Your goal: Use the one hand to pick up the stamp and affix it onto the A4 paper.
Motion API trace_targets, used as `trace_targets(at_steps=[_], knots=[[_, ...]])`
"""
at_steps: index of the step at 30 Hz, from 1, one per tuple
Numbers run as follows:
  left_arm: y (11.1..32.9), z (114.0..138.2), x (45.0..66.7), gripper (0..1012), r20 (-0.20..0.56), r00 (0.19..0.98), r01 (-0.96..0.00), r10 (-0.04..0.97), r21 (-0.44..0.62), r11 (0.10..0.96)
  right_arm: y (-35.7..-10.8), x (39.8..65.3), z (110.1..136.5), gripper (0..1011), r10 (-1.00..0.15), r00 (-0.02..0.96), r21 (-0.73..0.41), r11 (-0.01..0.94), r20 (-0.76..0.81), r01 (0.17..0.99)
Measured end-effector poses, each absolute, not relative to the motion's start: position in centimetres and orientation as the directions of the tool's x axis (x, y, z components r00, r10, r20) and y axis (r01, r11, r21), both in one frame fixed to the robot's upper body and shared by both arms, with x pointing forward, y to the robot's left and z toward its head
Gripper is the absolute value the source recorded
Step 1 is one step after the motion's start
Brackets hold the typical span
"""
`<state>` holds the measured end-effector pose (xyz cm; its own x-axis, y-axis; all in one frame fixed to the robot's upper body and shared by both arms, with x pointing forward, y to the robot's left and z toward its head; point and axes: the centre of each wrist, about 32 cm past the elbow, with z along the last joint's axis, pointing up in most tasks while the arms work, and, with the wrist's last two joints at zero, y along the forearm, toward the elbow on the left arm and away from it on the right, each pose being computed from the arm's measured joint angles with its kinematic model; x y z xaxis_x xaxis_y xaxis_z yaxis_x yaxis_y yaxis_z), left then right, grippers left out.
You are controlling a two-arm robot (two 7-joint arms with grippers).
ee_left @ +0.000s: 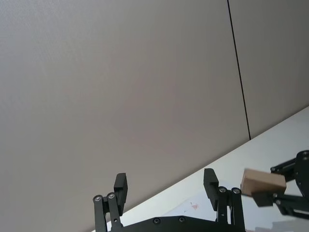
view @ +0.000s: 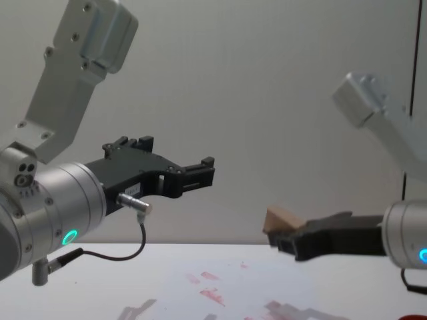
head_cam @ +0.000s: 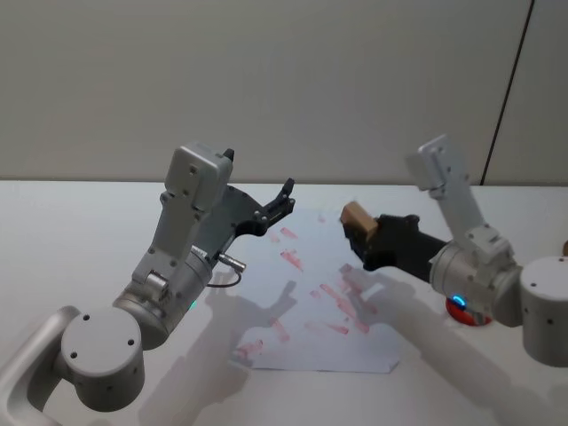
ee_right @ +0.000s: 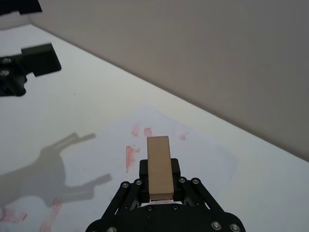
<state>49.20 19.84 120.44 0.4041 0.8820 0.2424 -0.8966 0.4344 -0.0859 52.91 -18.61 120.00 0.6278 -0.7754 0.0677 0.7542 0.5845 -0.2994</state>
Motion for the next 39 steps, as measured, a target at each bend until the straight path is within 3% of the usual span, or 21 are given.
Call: trace_targets(at_steps=[16, 39], knots=[[19.8, 120.4, 49.2, 1003, 0.242, 0.404, -0.897, 0.882, -0.086, 0.434, -17.4, 53.8, 118.3, 225, -0.725, 0.682, -0.488, 0.564, 0.093, 0.666], [19.8, 120.4, 49.2, 1003, 0.242, 0.404, -0.897, 0.882, -0.086, 0.434, -15.9, 54.5, 117.0, 225, -0.729, 0.680, -0.561, 0.534, 0.073, 0.633]])
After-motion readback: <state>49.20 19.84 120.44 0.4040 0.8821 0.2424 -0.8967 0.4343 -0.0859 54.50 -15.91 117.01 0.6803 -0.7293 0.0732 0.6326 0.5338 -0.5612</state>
